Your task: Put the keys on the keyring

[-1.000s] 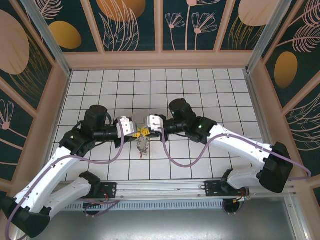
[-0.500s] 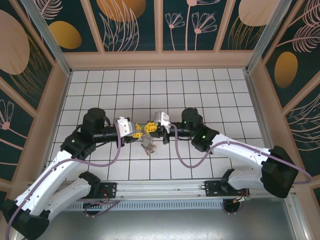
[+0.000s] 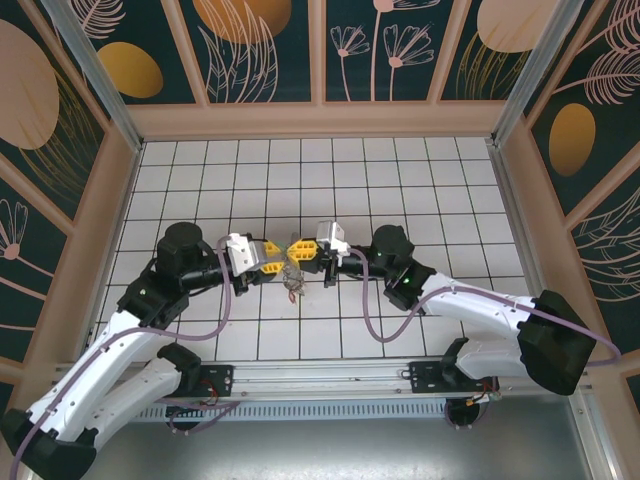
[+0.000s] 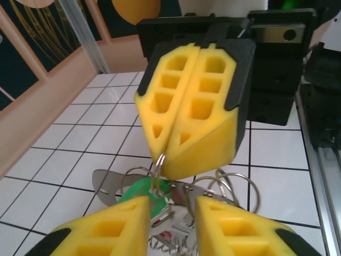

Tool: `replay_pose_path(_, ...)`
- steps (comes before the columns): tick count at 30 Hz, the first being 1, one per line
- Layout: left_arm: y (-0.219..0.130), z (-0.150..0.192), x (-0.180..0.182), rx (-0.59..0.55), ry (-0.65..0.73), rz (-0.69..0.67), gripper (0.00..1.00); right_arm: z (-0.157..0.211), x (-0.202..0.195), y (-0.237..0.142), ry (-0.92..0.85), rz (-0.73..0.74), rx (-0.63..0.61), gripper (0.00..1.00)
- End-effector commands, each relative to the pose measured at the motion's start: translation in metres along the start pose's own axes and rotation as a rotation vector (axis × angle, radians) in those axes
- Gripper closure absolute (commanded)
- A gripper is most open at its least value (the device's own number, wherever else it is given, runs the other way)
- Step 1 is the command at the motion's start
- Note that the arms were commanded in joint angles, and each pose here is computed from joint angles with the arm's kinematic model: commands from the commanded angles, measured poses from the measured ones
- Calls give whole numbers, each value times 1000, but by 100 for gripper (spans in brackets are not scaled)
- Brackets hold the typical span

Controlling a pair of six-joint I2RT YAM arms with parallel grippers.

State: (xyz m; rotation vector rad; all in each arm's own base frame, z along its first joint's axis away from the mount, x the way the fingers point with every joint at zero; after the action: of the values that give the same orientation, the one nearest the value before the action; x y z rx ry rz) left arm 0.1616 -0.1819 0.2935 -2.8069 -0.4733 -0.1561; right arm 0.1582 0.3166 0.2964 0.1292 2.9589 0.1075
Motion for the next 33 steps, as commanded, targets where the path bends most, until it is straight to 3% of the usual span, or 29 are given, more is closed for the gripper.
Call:
replay_pose_path(1,-5,11,4,60,-11,-80,68,-34,6,-2,-66,-15,-148,100)
replay_pose_path(8,0,2,4,3,-82,-45,65,-30,10,0,-71,-31,-135,100)
replay_pose_path(15,5,-11,-3,-63,-88,71,74,-28,11,3,-81,-34,-119,100)
replay_pose_path(21,1,-18,-8,-93,-72,102,76,-23,12,4,-90,-33,-85,100)
replay_pose_path(29,-3,-21,-11,-110,-54,106,88,-15,12,5,-100,-33,-40,100)
replay_pose_path(33,-3,-21,-10,-105,-49,99,99,-8,12,6,-116,-33,12,100)
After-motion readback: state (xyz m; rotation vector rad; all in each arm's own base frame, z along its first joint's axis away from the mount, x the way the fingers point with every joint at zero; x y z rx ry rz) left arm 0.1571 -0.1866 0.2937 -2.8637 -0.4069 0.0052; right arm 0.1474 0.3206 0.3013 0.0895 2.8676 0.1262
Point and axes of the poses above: each hand's point on the last joint's axis, 136 mm out from that joint toward the fingers, its own y axis out along the fingers, its own x axis along the line the jaws close on, z = x × y, the point moved 5 cm from there along -y, back along the fingers, and after that the axes turned 4 degrees about -y, right-handed, at the moved point
